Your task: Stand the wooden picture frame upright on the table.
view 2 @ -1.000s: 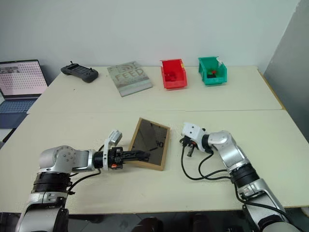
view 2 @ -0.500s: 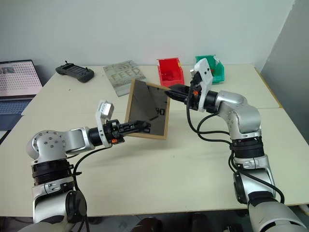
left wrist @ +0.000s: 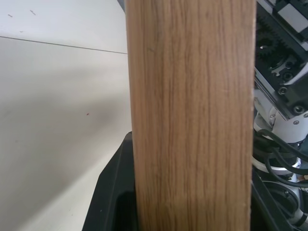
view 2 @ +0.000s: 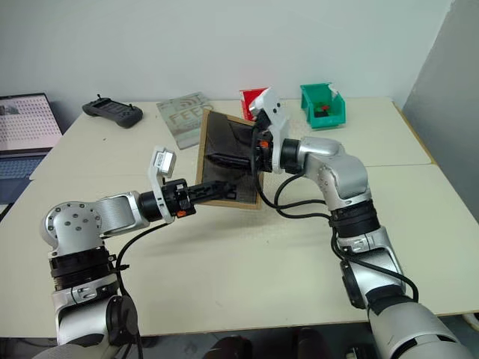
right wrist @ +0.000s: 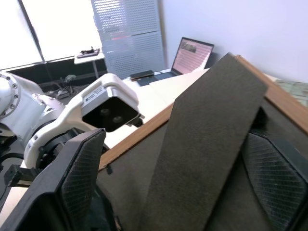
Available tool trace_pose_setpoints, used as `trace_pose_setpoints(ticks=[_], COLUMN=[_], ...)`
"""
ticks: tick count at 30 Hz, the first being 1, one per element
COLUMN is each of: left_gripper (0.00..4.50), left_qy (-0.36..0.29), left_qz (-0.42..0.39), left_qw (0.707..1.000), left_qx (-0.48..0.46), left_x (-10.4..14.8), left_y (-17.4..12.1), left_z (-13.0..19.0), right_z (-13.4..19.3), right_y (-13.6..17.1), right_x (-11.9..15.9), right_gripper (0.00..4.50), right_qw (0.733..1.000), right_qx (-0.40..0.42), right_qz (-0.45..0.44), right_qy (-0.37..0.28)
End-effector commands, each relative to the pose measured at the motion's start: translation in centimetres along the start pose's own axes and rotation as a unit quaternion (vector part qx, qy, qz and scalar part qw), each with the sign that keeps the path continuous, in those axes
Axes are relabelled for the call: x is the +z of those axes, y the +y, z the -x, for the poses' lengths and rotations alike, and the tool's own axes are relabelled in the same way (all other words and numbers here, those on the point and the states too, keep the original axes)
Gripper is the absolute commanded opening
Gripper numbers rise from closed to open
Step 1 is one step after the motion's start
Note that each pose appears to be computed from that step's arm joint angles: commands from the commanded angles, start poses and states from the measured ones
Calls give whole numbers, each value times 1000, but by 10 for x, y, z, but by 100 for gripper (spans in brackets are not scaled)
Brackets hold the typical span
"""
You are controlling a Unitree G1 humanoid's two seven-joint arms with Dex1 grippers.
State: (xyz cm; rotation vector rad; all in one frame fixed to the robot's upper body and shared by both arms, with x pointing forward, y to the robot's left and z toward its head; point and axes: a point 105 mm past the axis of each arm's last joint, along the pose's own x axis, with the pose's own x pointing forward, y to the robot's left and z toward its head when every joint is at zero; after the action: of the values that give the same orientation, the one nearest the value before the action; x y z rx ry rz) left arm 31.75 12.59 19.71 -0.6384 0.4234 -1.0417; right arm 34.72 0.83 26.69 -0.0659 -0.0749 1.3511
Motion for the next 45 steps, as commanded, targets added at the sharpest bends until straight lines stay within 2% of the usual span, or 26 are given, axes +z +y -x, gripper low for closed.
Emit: trace_pose_setpoints(ticks=[1,4,8,11,14,16,17,18,19,20,22,23,25,29,32,33,36,42,45], left_gripper=[121,121,121,121,121,121,121,121,121,121,121,121,121,121,121,121,121,121,121], left_qy=[-28,-29,-25,-18,-12,4,14,18,19,14,6,6,8,15,15,15,13,13,18], left_qz=[-30,-11,5,21,50,77,94,110,120,130,145,149,148,149,150,149,149,150,150], left_qw=[999,999,999,999,998,996,994,991,989,988,985,985,985,985,985,985,985,985,985], left_qx=[-23,-17,-20,-23,-31,-46,-59,-72,-79,-88,-92,-92,-93,-90,-89,-89,-89,-89,-86], left_x=[13,8,5,2,-3,-11,-15,-17,-17,-17,-18,-19,-23,-33,-36,-36,-35,-37,-40], left_y=[-15,-10,-11,-13,-11,-13,-15,-17,-19,-23,-30,-31,-33,-34,-35,-35,-34,-35,-35], left_z=[4,10,16,20,25,27,28,28,27,26,22,21,17,12,11,10,10,11,10], right_z=[4,23,45,69,99,113,116,117,116,112,102,95,82,59,48,45,44,50,51], right_y=[40,44,29,5,-6,-20,-23,-30,-32,-33,-28,-23,-20,-16,-14,-12,-10,-11,-11], right_x=[22,13,4,1,-9,-16,-19,-25,-31,-33,-34,-36,-39,-35,-31,-32,-33,-30,-28], right_gripper=[440,440,440,440,440,440,440,440,440,440,440,440,440,440,440,440,383,239,184], right_qw=[994,992,997,1000,994,963,936,892,861,812,739,712,678,637,621,623,627,619,617], right_qx=[107,122,75,-3,-46,-96,-108,-125,-126,-128,-118,-109,-102,-109,-107,-99,-86,-88,-87], right_qz=[9,-20,-23,6,73,231,315,414,472,552,654,688,726,763,776,775,772,778,780], right_qy=[-28,-13,9,24,66,97,110,132,141,140,110,88,58,1,-27,-34,-48,-56,-60])
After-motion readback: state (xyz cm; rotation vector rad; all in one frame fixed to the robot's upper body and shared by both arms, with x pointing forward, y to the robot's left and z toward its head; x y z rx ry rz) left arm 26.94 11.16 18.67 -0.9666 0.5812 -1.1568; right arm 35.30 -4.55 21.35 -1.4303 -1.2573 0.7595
